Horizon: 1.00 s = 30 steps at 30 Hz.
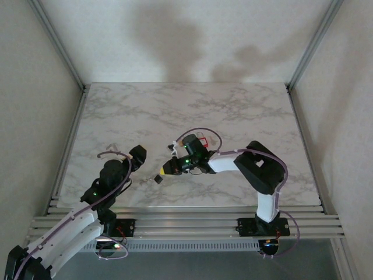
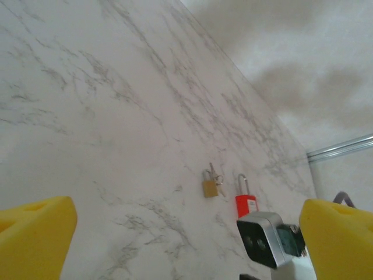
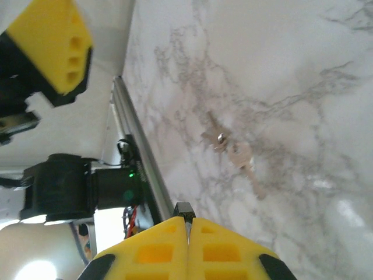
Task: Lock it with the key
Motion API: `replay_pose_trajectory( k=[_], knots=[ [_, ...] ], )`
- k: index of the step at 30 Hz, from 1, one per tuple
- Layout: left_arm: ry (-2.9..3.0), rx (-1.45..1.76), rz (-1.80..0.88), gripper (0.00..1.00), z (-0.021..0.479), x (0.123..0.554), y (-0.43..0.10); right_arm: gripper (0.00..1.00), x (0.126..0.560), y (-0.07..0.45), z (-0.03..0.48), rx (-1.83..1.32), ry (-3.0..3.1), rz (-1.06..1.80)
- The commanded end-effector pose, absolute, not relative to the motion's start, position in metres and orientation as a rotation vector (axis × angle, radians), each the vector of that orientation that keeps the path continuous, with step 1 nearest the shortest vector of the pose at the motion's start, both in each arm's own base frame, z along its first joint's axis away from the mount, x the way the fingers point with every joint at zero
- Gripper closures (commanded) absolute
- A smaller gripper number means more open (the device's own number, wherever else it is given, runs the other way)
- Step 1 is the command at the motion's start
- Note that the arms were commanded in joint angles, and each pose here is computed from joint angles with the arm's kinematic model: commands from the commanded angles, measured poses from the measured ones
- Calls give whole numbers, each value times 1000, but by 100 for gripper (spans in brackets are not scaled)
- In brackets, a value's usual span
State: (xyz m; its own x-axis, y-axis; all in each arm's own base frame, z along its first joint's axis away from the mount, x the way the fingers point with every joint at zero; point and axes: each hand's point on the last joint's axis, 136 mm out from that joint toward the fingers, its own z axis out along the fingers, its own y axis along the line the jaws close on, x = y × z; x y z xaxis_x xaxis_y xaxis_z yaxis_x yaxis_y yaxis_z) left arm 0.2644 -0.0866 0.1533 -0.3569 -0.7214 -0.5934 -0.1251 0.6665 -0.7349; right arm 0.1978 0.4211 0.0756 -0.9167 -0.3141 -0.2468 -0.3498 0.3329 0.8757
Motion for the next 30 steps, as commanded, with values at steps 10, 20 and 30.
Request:
replay_pose_trajectory(
  k=[10,20,30],
  knots=[
    [1926,-661,-677,0,148,250,-77,100,230,456,50,-695,2639,1565],
    [1923,-659,-671,0,154,248,-75,100,238,453,27,-746,2751,1395],
    [1910,-633,-641,0,167,250,-73,48,242,447,37,-858,2755,1261]
  ],
)
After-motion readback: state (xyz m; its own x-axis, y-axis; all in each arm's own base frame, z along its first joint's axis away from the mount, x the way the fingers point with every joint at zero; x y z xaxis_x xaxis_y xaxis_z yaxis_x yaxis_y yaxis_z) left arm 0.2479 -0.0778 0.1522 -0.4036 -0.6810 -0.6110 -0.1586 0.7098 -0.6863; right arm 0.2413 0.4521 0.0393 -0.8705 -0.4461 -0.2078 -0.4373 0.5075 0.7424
